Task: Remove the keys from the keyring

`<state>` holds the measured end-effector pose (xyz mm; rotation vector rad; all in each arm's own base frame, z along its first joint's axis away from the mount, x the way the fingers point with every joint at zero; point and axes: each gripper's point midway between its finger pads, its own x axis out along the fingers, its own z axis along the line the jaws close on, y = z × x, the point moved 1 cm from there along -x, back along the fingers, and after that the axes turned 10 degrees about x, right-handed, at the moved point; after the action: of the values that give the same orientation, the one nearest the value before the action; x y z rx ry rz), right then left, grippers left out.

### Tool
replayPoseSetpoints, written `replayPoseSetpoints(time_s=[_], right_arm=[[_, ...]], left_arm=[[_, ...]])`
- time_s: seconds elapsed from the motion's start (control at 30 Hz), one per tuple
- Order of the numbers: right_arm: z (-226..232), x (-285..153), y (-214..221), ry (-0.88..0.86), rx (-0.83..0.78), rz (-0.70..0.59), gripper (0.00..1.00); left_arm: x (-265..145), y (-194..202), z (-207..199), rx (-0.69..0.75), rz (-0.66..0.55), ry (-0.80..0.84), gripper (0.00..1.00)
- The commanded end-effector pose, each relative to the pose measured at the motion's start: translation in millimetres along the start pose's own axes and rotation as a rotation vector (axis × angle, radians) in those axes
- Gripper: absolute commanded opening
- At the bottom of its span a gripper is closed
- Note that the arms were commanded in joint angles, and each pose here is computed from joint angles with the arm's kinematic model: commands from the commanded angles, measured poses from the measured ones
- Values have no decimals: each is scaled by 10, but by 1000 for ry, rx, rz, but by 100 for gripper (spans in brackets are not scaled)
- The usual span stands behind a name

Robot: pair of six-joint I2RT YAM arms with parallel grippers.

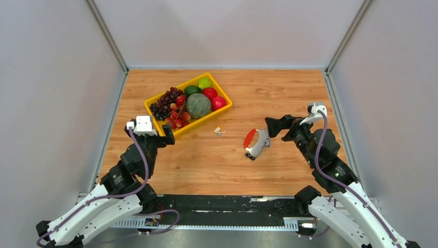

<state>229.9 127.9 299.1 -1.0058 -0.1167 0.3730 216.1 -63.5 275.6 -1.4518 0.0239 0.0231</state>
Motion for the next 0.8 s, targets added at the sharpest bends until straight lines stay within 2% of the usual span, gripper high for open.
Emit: replayPoseSetpoints(time_s=[0.0, 0.17, 0.3, 0.43, 0.53, 0.57, 0.67, 0.77], right_arm=[[38, 6, -139, 3, 30, -51, 100], [-120, 63, -98, 97, 58, -57, 100], [-278, 173, 123, 188, 60, 20, 100], [-462, 259, 372, 288, 57, 101, 100], [-530, 286, 517, 317, 74, 137, 99], [-556, 286, 558, 327, 88, 143, 97], [-641, 274, 684, 367, 131, 158, 88], [-707, 252, 795, 389, 140, 183, 86]], left_arm=[[37, -157, -30, -12, -2, 2, 100], [34, -62, -211, 65, 6, 117, 100], [7, 60, -337, 149, 43, 208, 100], [-49, 114, -682, 175, 86, 399, 100], [-39, 245, -919, 211, 195, 488, 100], [-28, 174, -961, 189, 208, 494, 100], [1, 299, -1203, 209, 331, 561, 100], [31, 242, -1453, 132, 391, 611, 100]])
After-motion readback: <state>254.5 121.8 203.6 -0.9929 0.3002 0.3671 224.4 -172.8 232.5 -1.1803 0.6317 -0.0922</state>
